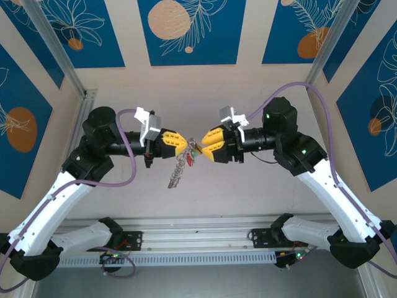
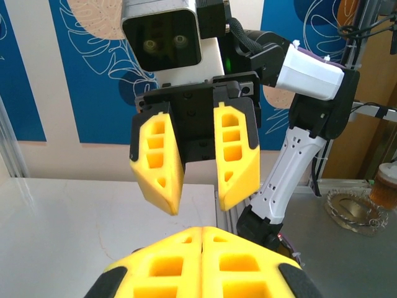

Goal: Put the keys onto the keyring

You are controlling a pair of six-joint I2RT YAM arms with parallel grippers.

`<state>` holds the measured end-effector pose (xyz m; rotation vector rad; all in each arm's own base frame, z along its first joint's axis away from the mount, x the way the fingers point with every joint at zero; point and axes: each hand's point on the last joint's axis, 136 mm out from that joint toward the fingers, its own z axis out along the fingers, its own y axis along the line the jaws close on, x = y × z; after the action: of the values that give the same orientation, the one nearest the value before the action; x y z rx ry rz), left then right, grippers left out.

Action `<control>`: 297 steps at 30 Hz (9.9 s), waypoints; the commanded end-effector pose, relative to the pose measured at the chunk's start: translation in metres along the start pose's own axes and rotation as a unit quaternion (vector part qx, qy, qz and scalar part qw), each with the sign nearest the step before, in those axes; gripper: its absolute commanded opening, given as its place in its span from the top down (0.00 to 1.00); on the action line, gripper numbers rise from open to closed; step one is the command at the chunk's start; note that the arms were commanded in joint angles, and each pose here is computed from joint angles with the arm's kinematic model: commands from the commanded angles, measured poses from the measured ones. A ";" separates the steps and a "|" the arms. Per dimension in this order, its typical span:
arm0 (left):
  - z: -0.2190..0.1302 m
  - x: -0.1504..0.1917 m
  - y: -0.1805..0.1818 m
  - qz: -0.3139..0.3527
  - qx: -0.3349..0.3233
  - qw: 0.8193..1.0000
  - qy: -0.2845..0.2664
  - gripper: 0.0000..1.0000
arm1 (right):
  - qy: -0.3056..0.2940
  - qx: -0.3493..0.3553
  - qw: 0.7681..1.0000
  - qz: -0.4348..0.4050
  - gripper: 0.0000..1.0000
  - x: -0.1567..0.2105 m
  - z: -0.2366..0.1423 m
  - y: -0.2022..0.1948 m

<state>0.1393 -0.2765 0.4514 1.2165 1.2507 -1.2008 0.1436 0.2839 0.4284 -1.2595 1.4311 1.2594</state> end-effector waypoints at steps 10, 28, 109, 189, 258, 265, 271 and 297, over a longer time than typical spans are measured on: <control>0.002 -0.012 -0.001 0.010 0.008 1.000 -0.026 1.00 | -0.013 -0.043 0.999 -0.030 0.70 -0.013 0.018 0.008; 0.003 -0.013 -0.001 0.012 0.011 1.000 -0.026 1.00 | -0.015 -0.055 0.998 -0.036 0.75 -0.013 0.019 0.018; 0.008 0.036 -0.004 -0.021 0.013 0.982 0.186 1.00 | 0.185 0.011 0.979 -0.083 1.00 -0.001 0.033 0.009; 0.008 -0.016 -0.020 0.051 0.031 0.998 0.021 1.00 | 0.064 -0.141 0.984 0.089 0.94 0.016 0.009 0.034; 0.009 -0.014 -0.014 0.034 0.026 0.999 0.007 1.00 | 0.024 -0.026 0.999 -0.033 1.00 -0.013 0.013 0.022; -0.002 -0.002 -0.009 0.041 -0.016 0.996 0.072 0.60 | 0.094 0.034 0.995 -0.028 1.00 -0.002 0.008 0.007; -0.013 0.004 -0.010 0.048 -0.035 0.991 0.120 0.54 | 0.154 0.053 0.986 -0.035 1.00 0.009 0.010 0.005; 0.003 0.022 0.003 0.031 -0.017 0.989 0.144 0.61 | 0.178 0.011 0.982 -0.061 1.00 -0.006 0.027 0.017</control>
<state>0.1421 -0.2754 0.4298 1.4080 1.4575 -0.9689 0.1376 0.3103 0.4183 -1.5615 1.6537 0.9278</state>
